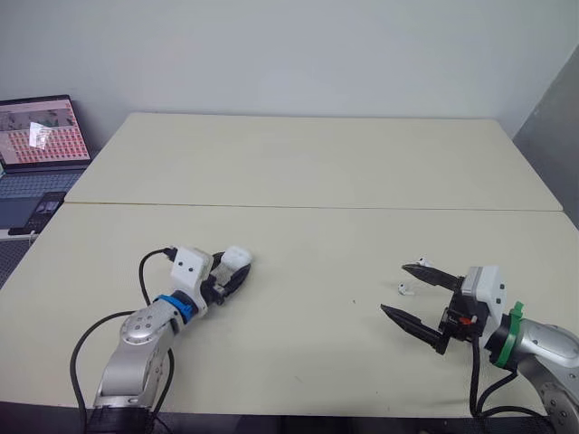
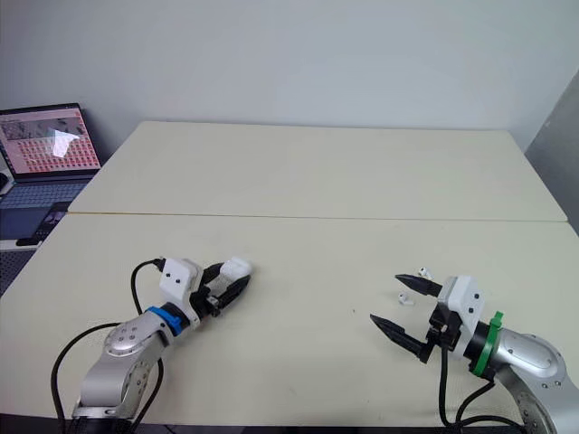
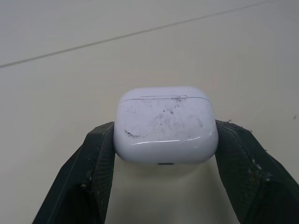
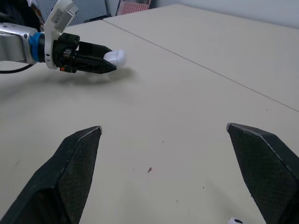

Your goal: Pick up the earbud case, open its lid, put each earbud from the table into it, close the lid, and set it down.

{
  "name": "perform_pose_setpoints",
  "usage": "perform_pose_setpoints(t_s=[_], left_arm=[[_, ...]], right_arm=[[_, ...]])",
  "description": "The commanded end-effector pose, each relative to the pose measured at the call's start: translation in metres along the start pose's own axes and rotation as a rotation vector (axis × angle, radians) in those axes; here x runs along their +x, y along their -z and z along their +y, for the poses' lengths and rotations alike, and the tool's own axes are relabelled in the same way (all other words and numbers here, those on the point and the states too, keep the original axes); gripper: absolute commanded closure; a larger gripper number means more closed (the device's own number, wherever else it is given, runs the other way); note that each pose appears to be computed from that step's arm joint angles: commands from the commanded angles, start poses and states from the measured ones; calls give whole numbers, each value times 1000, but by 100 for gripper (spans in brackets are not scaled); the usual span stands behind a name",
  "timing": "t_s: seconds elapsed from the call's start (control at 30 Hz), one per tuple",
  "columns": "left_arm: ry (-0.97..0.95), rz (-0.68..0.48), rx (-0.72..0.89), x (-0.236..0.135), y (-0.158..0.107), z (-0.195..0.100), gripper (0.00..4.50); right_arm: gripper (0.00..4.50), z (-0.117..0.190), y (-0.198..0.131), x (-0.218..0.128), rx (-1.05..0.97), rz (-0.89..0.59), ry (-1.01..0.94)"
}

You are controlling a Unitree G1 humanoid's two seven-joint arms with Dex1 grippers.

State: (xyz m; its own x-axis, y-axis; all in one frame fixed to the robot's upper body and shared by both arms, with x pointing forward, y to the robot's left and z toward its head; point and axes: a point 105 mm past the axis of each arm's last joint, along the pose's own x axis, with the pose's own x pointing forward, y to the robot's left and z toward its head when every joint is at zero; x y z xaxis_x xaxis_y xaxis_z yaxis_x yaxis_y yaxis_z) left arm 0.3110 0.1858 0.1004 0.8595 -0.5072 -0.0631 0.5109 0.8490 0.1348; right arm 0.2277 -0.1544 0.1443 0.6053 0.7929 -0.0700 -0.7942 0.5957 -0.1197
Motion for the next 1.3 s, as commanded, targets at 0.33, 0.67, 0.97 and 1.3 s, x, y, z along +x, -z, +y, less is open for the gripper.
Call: perform_pose_setpoints(t_s=[0.33, 0.67, 0.97, 1.3], left_arm=[[393, -400, 31, 28, -99, -81, 174], [522, -513, 178, 43, -119, -114, 174], [521, -519, 192, 44, -118, -112, 174], [513, -515, 196, 44, -115, -110, 174]], right_arm=[[0, -24, -60, 34, 243, -127, 66], [0, -7, -84, 72, 660, -121, -48], [0, 9, -90, 83, 735, -89, -100], [293, 12, -91, 85, 746, -82, -111]])
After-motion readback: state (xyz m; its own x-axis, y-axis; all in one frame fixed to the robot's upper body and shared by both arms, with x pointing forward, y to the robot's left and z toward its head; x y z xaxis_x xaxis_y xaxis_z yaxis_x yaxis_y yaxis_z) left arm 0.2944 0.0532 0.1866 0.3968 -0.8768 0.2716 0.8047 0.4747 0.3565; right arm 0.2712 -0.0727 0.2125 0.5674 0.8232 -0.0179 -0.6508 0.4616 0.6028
